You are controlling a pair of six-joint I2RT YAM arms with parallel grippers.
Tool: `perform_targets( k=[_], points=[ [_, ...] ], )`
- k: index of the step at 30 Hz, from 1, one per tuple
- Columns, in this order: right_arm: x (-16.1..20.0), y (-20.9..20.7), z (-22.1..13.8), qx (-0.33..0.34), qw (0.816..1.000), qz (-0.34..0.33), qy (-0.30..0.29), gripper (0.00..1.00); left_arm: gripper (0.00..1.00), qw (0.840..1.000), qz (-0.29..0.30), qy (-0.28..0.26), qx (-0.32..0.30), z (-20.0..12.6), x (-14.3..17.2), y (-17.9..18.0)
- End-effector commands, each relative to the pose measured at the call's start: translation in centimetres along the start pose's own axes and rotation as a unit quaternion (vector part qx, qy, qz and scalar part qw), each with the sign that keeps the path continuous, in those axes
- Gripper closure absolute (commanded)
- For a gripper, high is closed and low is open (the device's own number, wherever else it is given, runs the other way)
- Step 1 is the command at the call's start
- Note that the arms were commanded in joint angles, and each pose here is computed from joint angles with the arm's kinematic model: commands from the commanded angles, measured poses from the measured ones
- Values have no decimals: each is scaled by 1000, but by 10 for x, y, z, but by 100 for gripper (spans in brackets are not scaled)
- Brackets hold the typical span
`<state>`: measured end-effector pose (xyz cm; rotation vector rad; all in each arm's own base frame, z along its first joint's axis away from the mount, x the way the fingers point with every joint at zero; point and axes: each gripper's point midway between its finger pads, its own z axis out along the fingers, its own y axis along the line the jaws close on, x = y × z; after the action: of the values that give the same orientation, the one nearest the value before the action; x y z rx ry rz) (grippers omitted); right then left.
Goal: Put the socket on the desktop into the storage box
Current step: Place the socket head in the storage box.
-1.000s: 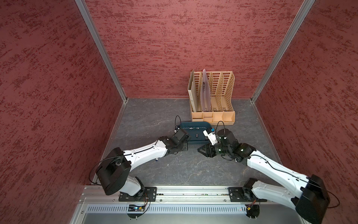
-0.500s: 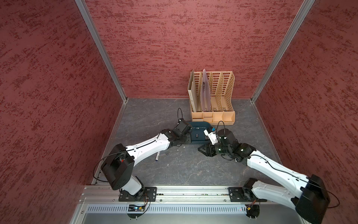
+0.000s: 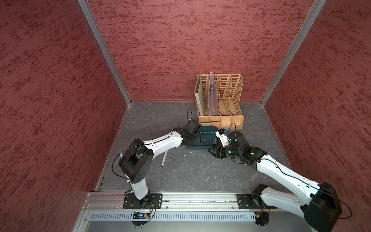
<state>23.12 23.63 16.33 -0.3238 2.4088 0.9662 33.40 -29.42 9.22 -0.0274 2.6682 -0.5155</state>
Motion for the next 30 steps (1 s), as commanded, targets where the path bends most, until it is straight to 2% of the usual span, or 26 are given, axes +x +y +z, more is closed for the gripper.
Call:
perform_targets(
  k=[1, 19, 30],
  points=[
    [-13, -1, -3, 4, 1000, 1, -23, 53, 88, 1000, 4, -4, 13, 6, -11, -8],
    [-9, -15, -4, 16, 999, 17, -28, 53, 85, 1000, 9, 16, -13, 50, -24, -5],
    [-5, -20, -7, 22, 999, 22, -30, 53, 82, 999, 12, 21, -25, 61, -25, -2]
  ],
)
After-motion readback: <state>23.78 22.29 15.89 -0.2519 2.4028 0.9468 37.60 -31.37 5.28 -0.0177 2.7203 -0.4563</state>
